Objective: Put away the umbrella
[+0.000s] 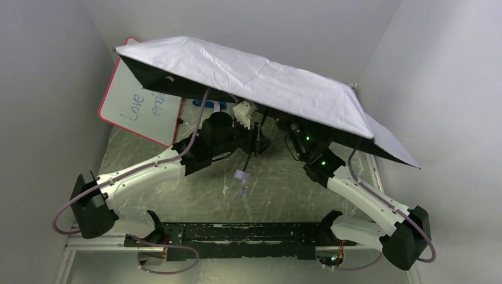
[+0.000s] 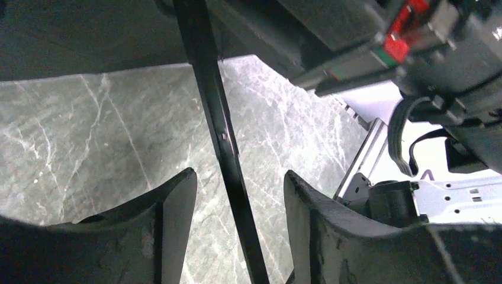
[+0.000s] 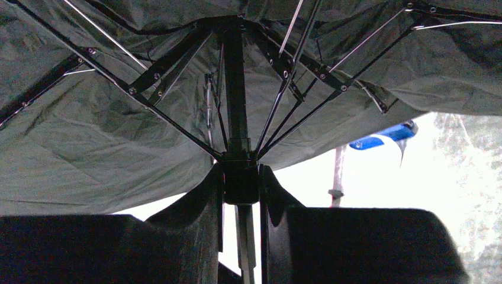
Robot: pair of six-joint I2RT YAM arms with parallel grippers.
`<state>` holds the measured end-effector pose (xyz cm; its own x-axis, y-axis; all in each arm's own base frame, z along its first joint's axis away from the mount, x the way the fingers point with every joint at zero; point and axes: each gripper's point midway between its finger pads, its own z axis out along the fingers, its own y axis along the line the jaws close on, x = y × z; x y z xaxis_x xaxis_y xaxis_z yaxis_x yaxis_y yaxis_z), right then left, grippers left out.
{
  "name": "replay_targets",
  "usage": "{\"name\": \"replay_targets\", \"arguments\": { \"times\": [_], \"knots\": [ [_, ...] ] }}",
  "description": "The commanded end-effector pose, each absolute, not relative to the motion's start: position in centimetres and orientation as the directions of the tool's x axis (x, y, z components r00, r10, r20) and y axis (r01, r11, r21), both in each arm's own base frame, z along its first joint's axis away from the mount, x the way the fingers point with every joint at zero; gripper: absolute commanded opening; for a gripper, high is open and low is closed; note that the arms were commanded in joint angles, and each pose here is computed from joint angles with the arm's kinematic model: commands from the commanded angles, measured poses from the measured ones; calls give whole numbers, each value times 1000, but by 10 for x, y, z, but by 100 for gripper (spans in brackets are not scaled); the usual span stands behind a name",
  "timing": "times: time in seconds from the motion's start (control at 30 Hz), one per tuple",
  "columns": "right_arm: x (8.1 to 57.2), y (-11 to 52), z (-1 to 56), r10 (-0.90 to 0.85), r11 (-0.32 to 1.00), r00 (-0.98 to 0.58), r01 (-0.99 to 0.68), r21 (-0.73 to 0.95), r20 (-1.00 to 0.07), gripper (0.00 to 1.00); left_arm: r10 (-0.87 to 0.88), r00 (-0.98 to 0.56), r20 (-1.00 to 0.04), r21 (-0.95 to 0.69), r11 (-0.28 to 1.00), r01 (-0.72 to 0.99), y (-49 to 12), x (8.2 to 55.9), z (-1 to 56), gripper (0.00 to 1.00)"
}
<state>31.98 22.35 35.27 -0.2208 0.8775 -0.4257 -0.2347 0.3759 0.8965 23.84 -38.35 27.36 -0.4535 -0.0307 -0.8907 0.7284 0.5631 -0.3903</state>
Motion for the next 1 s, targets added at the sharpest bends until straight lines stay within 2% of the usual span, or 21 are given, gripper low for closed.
{"name": "replay_targets", "arguments": {
  "times": [0.0,0.13,0.27,0.33,0.47,0.57,0.63,0.77,0.97],
  "knots": [
    [325,208,415,938,291,-110,-274,917,-330,0,-26,-427,-904,-379,510,772,-378,225,290,61],
    [327,200,435,948,282,-68,-272,920,-310,0,23,-455,-890,-381,512,770,-362,210,280,65],
    [326,197,446,946,295,-52,-273,916,-320,0,46,-468,-883,-382,509,771,-348,197,278,62],
    [326,197,448,945,298,-51,-278,913,-324,0,51,-471,-881,-383,508,771,-343,193,278,57],
    [326,199,448,936,319,-54,-289,903,-348,0,41,-469,-882,-386,506,771,-337,189,283,39],
    [327,207,449,922,341,-77,-301,891,-379,0,37,-466,-884,-389,493,778,-338,188,287,34],
    [327,213,448,910,356,-99,-309,882,-402,0,41,-466,-884,-391,482,784,-340,186,288,36],
    [326,216,444,903,366,-111,-314,876,-416,0,58,-469,-881,-388,479,787,-343,187,288,53],
    [325,211,442,871,440,-73,-325,837,-486,0,102,-471,-876,-374,474,797,-342,183,286,62]
  ]
}}
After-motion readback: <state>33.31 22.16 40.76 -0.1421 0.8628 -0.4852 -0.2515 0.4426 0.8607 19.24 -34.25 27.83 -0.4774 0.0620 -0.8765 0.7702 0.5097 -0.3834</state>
